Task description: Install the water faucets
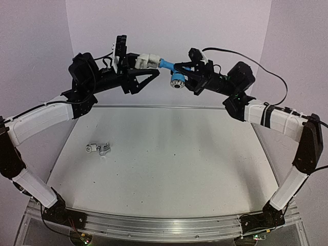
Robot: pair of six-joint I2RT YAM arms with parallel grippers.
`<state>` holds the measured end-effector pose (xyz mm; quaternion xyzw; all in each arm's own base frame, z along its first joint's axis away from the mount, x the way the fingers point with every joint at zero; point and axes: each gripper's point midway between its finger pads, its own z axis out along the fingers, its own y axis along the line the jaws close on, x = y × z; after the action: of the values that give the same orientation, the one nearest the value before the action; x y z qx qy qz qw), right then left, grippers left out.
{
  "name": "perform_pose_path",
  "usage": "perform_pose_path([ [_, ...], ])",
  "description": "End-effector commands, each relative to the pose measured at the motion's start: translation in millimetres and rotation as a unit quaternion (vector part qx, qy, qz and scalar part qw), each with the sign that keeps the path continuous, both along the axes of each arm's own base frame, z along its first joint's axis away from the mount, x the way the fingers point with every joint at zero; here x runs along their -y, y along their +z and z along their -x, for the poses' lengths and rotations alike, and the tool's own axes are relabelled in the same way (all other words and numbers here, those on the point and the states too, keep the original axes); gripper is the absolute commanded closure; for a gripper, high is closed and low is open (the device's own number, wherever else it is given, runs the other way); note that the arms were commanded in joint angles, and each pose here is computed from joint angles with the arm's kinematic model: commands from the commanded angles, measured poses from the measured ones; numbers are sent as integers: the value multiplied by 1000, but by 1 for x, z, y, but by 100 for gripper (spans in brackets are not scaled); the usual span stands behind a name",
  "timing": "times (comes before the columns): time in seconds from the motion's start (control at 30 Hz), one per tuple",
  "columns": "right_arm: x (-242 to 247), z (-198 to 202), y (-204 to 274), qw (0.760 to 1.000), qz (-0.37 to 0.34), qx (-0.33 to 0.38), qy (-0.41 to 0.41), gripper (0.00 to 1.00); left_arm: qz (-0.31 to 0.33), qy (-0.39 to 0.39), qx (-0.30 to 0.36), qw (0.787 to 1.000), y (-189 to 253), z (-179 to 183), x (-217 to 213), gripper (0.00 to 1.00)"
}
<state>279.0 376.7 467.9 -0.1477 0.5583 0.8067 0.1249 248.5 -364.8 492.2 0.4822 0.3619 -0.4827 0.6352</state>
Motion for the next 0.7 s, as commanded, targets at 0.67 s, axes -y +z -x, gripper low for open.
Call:
perform_pose_path([
  [0.67, 31, -18, -96, 600, 238, 700, -305, 100, 36, -126, -787, 603, -104, -31, 24, 0],
])
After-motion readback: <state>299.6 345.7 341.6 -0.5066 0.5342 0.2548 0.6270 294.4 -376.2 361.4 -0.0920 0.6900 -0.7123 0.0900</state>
